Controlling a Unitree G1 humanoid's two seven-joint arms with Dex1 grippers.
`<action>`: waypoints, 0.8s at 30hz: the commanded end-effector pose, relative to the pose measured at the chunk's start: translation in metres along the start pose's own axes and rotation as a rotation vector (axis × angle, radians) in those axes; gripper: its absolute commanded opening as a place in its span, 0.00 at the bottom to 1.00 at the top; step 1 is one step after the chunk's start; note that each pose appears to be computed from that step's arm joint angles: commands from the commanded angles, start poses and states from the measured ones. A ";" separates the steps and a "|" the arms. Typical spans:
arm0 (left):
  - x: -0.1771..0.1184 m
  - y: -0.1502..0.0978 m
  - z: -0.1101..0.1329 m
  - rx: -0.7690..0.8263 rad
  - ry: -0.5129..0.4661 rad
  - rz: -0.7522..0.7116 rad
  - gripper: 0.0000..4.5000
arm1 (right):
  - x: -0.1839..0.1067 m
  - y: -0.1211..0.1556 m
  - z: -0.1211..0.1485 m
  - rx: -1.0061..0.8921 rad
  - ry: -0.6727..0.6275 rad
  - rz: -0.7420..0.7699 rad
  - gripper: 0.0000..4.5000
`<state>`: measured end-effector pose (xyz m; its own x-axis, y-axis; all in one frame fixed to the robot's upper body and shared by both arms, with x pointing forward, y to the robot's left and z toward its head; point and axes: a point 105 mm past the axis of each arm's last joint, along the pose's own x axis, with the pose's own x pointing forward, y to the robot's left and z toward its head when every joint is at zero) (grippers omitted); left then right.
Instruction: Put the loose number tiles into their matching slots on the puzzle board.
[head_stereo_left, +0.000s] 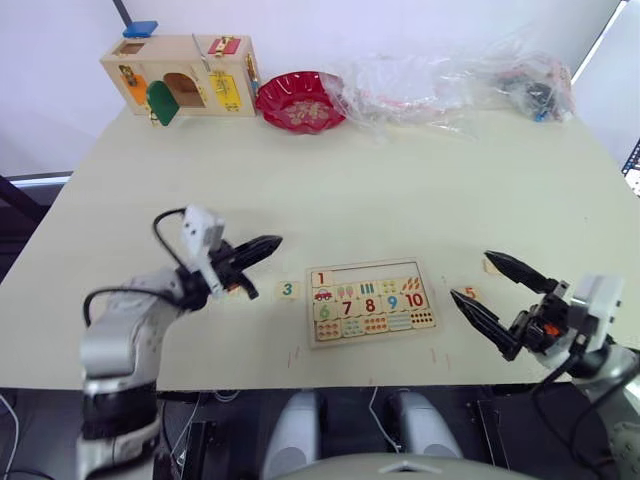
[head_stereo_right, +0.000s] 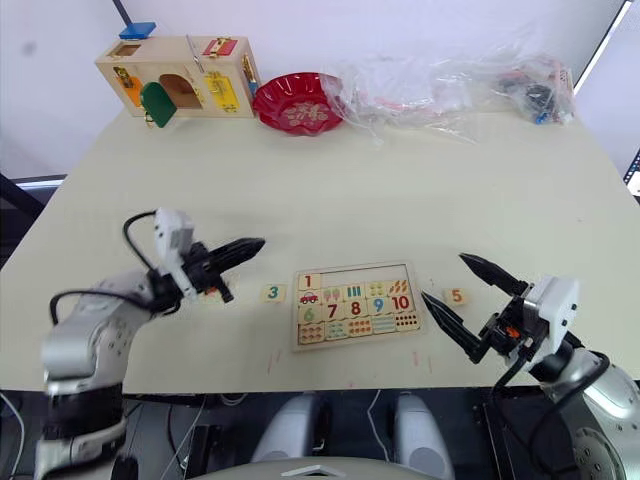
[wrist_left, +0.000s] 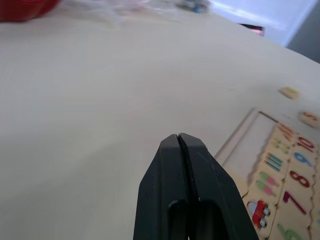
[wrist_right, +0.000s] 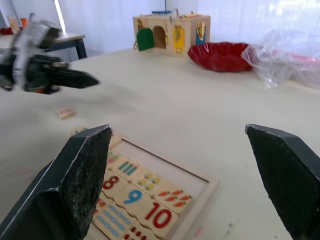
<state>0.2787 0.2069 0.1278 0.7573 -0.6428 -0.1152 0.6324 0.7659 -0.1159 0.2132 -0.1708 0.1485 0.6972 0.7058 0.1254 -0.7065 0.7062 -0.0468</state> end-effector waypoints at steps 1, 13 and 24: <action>-0.021 0.004 0.017 0.066 -0.102 0.083 0.01 | -0.012 -0.014 0.006 -0.043 -0.011 -0.015 1.00; -0.091 0.003 -0.022 -0.021 -0.085 0.229 0.52 | -0.070 -0.042 -0.006 -0.039 0.113 -0.141 1.00; -0.109 -0.002 -0.041 -0.014 0.003 0.206 0.98 | -0.099 -0.035 -0.011 -0.015 0.204 -0.109 1.00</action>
<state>0.1887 0.2755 0.0913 0.8771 -0.4521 -0.1620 0.4339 0.8906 -0.1364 0.1716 -0.2651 0.1134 0.7899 0.6047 -0.1023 -0.6089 0.7931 -0.0136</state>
